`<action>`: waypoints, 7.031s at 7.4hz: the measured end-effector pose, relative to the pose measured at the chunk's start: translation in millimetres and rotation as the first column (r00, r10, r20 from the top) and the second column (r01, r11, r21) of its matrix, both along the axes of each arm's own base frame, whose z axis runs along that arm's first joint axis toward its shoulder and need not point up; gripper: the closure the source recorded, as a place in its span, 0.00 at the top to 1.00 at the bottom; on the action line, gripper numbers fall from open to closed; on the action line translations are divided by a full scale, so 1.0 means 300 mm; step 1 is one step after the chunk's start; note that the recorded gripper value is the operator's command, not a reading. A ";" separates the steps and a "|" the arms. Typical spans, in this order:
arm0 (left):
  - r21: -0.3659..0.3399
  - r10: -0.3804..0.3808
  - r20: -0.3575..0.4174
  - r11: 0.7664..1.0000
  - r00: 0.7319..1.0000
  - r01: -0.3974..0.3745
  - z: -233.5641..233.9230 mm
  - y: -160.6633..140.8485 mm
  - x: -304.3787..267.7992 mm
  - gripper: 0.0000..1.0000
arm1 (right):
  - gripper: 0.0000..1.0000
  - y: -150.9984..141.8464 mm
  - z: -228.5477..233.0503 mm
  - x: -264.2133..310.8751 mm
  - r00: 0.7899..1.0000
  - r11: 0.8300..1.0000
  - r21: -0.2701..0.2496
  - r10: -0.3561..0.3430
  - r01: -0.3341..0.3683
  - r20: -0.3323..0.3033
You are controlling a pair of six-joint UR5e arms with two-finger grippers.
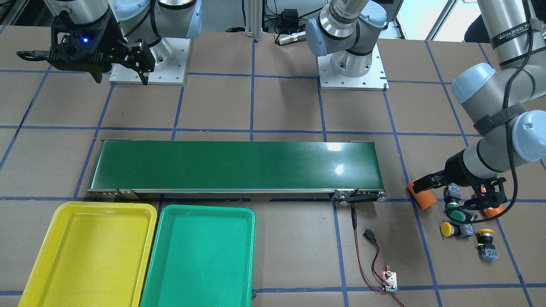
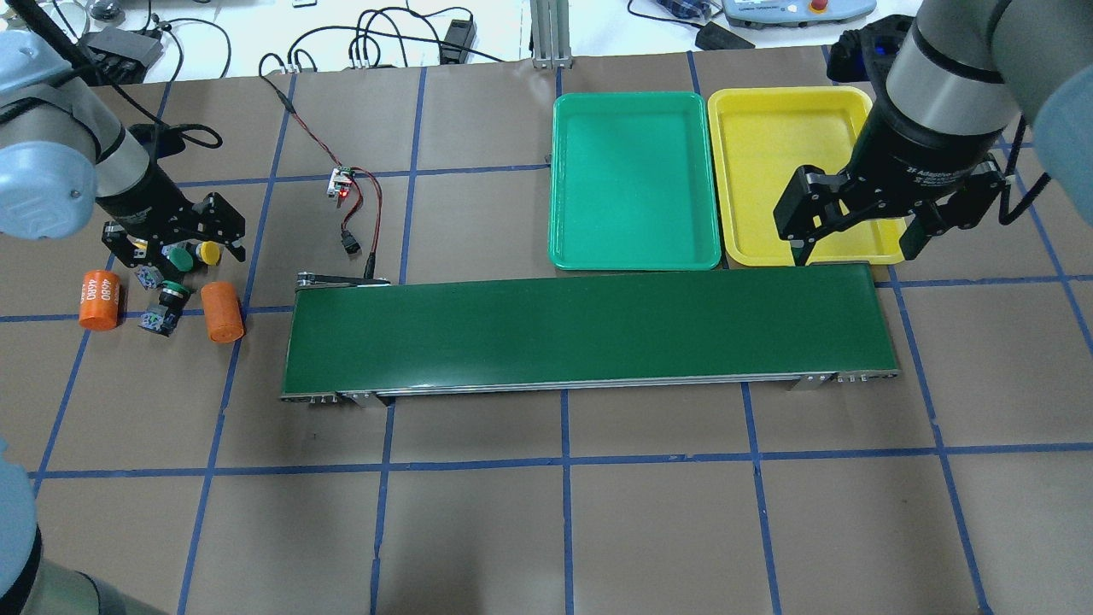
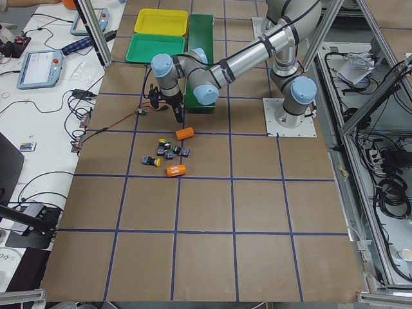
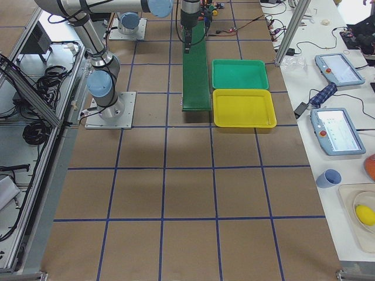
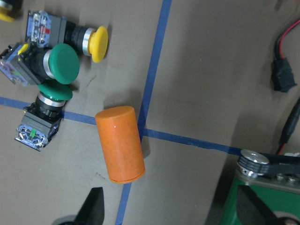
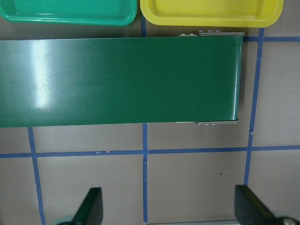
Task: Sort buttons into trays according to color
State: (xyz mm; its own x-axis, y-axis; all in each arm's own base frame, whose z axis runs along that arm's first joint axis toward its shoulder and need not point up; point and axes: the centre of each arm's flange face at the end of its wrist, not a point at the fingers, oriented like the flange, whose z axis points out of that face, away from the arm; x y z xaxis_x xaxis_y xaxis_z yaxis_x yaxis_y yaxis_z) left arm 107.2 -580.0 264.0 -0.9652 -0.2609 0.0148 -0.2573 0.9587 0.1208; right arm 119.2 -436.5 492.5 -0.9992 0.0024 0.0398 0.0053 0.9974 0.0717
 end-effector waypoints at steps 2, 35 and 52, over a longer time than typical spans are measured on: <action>-0.045 0.011 0.022 0.999 1.000 -0.010 -0.127 0.028 0.068 1.00 | 1.00 -0.002 -0.003 0.000 1.000 1.000 0.002 0.000 0.000 0.000; 0.000 0.729 0.110 0.680 0.676 -0.733 0.068 0.189 -0.598 1.00 | 1.00 0.000 -0.028 -0.006 1.000 1.000 -0.028 -0.014 0.014 0.000; -0.126 0.068 0.065 0.990 0.996 -0.059 -0.079 -0.029 0.640 1.00 | 1.00 -0.025 -0.024 -0.010 1.000 0.997 -0.081 -0.021 0.020 -0.003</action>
State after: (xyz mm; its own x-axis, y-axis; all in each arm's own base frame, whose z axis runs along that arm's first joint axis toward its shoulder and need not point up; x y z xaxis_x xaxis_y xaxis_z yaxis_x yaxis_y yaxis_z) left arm 299.1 -588.8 240.2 -0.9467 -0.3218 -0.0149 -0.3216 0.9467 -0.0179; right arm 116.1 -444.0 485.4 -0.9987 0.0263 0.0429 0.0260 0.9996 -0.0091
